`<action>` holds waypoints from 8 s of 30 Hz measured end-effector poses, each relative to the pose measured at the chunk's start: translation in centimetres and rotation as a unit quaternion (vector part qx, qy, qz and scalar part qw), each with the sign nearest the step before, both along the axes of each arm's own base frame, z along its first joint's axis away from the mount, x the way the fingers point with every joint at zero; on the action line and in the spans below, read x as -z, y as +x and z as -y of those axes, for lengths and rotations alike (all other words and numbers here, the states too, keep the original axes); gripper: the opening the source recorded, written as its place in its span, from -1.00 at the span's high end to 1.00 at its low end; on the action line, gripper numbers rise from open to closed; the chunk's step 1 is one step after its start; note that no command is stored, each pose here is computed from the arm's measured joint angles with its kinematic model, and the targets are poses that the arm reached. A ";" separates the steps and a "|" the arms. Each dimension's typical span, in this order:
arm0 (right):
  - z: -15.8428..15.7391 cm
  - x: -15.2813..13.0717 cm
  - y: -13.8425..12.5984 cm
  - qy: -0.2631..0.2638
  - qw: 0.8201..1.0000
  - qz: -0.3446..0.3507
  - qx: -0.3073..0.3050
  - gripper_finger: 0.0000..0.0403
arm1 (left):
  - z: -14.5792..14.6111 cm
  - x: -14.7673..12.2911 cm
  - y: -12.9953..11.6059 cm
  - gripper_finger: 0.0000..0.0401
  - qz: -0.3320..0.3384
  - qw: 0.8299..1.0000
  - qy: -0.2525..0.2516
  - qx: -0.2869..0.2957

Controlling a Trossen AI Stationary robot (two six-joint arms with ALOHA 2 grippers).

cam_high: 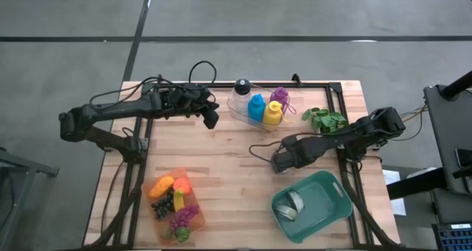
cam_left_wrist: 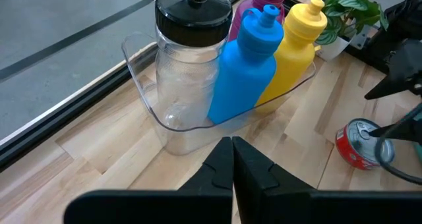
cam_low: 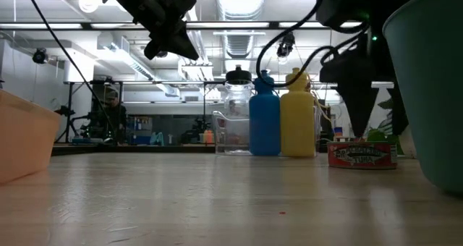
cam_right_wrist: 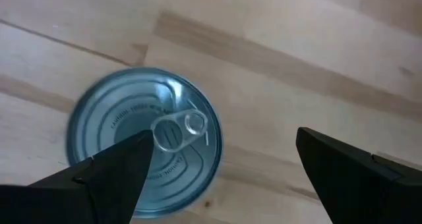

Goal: Pick & Place Food Item
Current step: Put the red tuna can into the green bin

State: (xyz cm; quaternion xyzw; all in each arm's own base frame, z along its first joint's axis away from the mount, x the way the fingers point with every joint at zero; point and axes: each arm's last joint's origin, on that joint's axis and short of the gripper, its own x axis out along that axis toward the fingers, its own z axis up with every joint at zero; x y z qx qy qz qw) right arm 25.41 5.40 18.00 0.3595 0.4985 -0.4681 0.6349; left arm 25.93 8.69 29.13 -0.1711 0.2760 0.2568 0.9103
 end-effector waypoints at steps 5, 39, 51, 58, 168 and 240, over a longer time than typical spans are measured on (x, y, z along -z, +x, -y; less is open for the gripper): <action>0.1 0.7 -0.1 0.012 1.000 0.004 -0.002 -0.84 | 0.0 0.0 0.0 0.99 0.000 1.000 0.000 0.000; 2.8 4.8 8.4 0.053 0.953 0.299 0.000 -0.84 | 0.0 0.0 0.0 0.99 -0.001 1.000 0.000 0.000; 2.9 5.0 9.5 0.052 0.938 0.340 -0.042 -0.84 | 0.0 0.0 0.0 0.99 -0.002 1.000 -0.001 0.000; 3.2 1.7 7.4 0.021 0.950 0.294 -0.102 -0.84 | 0.2 0.4 -0.2 0.99 -0.019 1.000 -0.019 0.015; -1.3 4.7 6.0 -0.120 0.827 0.146 -0.530 -0.84 | 9.7 13.0 10.2 0.99 -0.070 0.904 0.026 0.422; -1.3 4.7 6.0 -0.120 0.826 0.147 -0.530 -0.84 | 9.5 14.0 9.5 0.99 -0.146 0.906 0.046 0.395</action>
